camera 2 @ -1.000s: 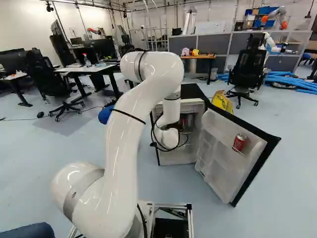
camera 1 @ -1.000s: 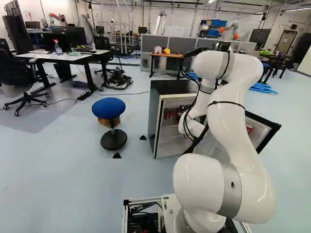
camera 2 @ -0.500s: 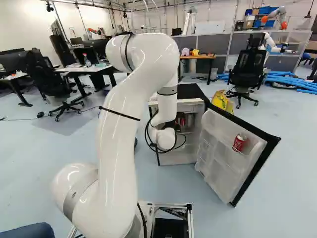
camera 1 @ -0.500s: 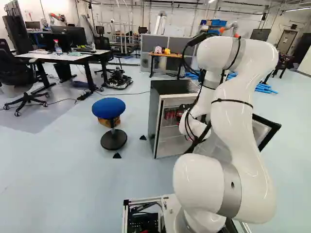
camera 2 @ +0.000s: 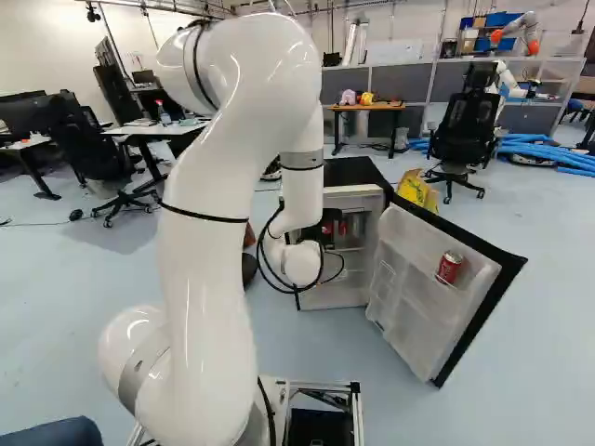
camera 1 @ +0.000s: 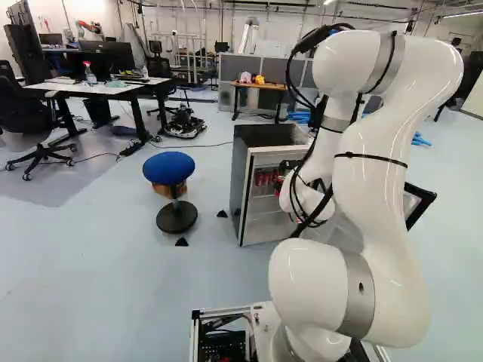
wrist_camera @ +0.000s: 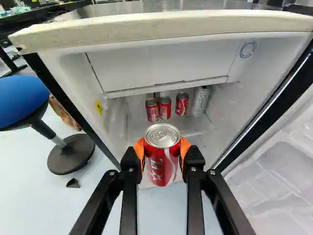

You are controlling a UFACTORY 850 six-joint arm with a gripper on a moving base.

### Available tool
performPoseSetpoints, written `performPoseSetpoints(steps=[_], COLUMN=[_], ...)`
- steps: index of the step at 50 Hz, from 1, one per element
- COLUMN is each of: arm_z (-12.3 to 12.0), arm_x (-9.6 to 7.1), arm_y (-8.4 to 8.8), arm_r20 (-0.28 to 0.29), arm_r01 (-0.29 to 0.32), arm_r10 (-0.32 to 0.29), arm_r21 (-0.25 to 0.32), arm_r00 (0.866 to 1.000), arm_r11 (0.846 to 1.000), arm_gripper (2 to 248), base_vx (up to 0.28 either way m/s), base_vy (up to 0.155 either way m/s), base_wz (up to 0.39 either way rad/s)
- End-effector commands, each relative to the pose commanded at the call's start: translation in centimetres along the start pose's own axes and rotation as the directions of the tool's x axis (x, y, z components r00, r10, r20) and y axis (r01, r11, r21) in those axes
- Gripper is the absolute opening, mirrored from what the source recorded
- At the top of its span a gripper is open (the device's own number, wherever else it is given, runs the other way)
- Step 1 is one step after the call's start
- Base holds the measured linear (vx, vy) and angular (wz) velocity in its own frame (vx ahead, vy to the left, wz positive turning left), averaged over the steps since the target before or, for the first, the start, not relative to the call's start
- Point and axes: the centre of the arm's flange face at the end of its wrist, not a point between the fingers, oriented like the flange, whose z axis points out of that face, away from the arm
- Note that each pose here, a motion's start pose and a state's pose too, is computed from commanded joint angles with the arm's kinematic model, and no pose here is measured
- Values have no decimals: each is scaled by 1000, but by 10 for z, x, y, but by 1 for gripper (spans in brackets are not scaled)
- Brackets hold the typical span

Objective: Grab a drink from the fridge

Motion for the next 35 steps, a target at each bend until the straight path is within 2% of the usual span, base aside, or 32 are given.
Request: performPoseSetpoints(steps=[20,35], arm_z=[-50,-70], arm_x=[6,14], arm_y=[-11,-15], arm_r20=[-10,-36], arm_r01=[-1,4], arm_r10=[1,-5], arm_r21=[-11,-19], arm_r00=[1000,999], arm_r11=[1000,1000], arm_gripper=[93,93], base_vx=[0,0], base_vy=[0,0], base_wz=[0,0])
